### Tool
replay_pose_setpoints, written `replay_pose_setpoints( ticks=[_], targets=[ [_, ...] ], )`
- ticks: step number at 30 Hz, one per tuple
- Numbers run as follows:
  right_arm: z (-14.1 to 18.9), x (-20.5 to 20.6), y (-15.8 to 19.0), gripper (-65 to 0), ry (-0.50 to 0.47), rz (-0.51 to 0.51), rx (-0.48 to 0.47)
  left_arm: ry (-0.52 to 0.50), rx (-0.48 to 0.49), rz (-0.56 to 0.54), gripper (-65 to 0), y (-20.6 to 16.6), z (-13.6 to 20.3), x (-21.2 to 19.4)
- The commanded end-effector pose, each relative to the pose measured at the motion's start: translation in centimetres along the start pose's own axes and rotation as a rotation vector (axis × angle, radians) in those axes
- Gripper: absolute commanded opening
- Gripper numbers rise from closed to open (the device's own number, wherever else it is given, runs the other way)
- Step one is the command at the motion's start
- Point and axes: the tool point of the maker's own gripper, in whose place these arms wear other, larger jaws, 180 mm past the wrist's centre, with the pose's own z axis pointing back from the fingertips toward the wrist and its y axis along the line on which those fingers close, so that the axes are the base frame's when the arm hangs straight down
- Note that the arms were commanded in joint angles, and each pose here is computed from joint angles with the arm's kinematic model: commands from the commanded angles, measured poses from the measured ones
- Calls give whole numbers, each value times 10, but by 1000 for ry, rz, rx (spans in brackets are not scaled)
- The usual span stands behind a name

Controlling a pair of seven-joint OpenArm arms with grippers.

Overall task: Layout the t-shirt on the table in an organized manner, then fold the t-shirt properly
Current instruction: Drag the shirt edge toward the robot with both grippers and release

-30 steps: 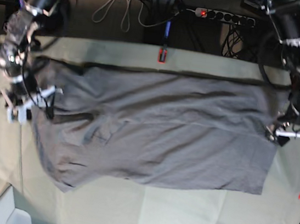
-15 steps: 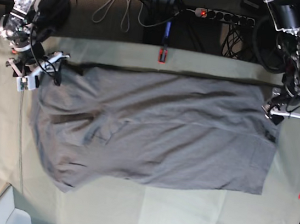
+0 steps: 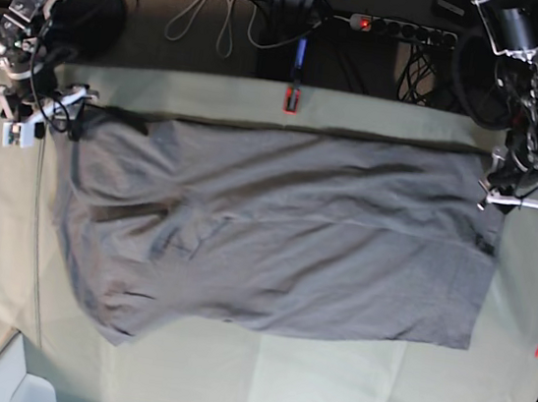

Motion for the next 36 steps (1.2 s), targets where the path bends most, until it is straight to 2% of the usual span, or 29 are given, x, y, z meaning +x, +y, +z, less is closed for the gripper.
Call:
replay_pose_setpoints(
  ticks=[1,9,12,13,15,17,22,36],
  targets=[
    [2,11,-5,-246,-40,3,-8,22,-11,1,-353,-2,1,-2],
    [4,-2,4,-248,-17,-15,4,16,-12,1,-542,-3,1,-1],
    [4,-3,5,-265,-17,-16,7,20,-57,-31,-636,-11,1,-2],
    [4,-3,5,-279,-17,-16,7,23,-79,-46,-650,-14,1,-2],
    [4,-3,5,-320,-17,-16,7,23,-110,-68,-645,-20,2,-3],
    [4,-2,5,-394,-18,-16,7,31,-115,-78,-650,-18,3,-7],
    [5,1,2,-650,-24,-12,-1,27,-110,-89,-650,-14,5,-6],
    [43,-19,-9,-650,19,70,-36,-54,-94,-137,-650,1,34,11]
  ],
)
